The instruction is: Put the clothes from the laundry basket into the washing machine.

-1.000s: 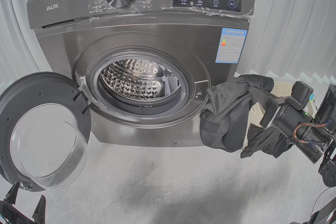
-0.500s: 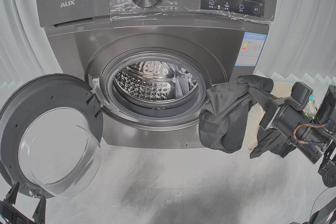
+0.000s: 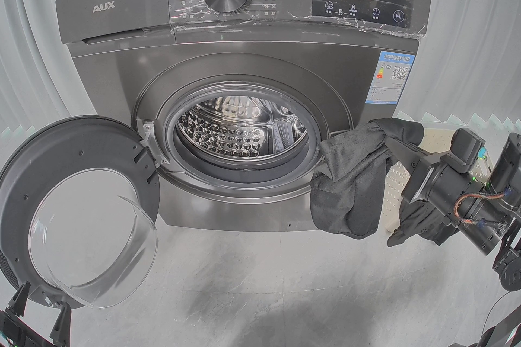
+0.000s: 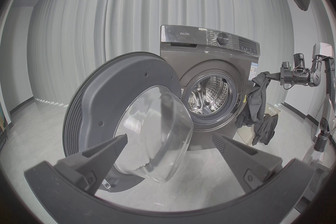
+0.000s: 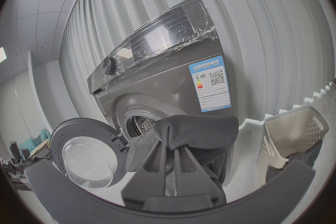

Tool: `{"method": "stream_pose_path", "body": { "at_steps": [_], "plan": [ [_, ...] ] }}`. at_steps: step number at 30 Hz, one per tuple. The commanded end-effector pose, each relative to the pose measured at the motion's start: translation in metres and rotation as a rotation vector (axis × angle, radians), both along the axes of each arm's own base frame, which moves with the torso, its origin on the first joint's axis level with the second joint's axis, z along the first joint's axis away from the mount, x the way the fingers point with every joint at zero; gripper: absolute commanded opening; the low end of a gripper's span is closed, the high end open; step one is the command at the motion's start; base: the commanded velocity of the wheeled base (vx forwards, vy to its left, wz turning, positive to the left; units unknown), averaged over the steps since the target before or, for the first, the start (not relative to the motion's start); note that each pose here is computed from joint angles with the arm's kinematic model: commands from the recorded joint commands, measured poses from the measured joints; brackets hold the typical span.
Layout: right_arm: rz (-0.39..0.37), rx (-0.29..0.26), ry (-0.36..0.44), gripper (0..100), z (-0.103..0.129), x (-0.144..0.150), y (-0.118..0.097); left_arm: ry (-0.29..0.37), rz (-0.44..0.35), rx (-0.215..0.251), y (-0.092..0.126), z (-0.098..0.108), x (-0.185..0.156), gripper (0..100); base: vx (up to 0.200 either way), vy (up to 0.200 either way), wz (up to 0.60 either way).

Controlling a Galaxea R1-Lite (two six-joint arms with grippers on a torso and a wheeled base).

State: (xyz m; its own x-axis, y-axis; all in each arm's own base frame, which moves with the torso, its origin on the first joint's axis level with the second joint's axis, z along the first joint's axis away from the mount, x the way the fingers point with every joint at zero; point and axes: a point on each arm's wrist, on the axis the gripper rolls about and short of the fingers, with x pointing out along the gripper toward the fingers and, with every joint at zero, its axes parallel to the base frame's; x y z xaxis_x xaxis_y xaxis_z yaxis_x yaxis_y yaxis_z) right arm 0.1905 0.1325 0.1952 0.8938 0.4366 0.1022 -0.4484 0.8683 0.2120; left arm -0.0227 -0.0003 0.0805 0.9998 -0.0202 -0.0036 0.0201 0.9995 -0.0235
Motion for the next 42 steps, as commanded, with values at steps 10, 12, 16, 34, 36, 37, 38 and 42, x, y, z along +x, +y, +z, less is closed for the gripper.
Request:
{"method": "stream_pose_path", "body": {
  "at_steps": [10, 12, 16, 34, 36, 37, 38, 42],
  "plan": [
    [0.026, -0.005, 0.005, 0, -0.002, -0.007, 0.002, 0.002, 0.000, 0.014, 0.000, -0.005, 0.000, 100, 0.000, 0.000, 0.00],
    [0.032, -0.004, 0.001, 0, -0.001, -0.008, 0.003, 0.002, 0.000, 0.014, 0.000, -0.005, 0.000, 100, 0.000, 0.000, 0.00],
    [0.044, 0.001, -0.019, 0, 0.004, -0.010, 0.004, 0.002, 0.000, 0.013, 0.000, -0.005, 0.000, 100, 0.000, 0.000, 0.00],
    [0.014, -0.016, 0.026, 0, -0.005, -0.003, 0.040, -0.084, -0.052, 0.044, -0.002, 0.013, -0.003, 100, 0.000, 0.000, 0.00],
    [0.004, -0.013, 0.031, 0, -0.007, 0.000, 0.044, -0.197, -0.080, 0.033, -0.002, 0.048, -0.013, 100, 0.000, 0.000, 0.00],
    [0.001, -0.009, 0.035, 0, -0.007, 0.002, 0.046, -0.244, -0.113, 0.028, -0.003, 0.075, -0.019, 100, 0.000, 0.000, 0.00],
    [0.001, -0.006, 0.038, 0, -0.008, 0.004, 0.048, -0.253, -0.132, 0.036, -0.003, 0.087, -0.020, 100, 0.000, 0.000, 0.00],
    [0.007, 0.026, 0.045, 0, -0.007, 0.008, 0.061, -0.123, -0.305, 0.039, -0.007, 0.104, 0.004, 100, 0.000, 0.000, 0.00]
  ]
}}
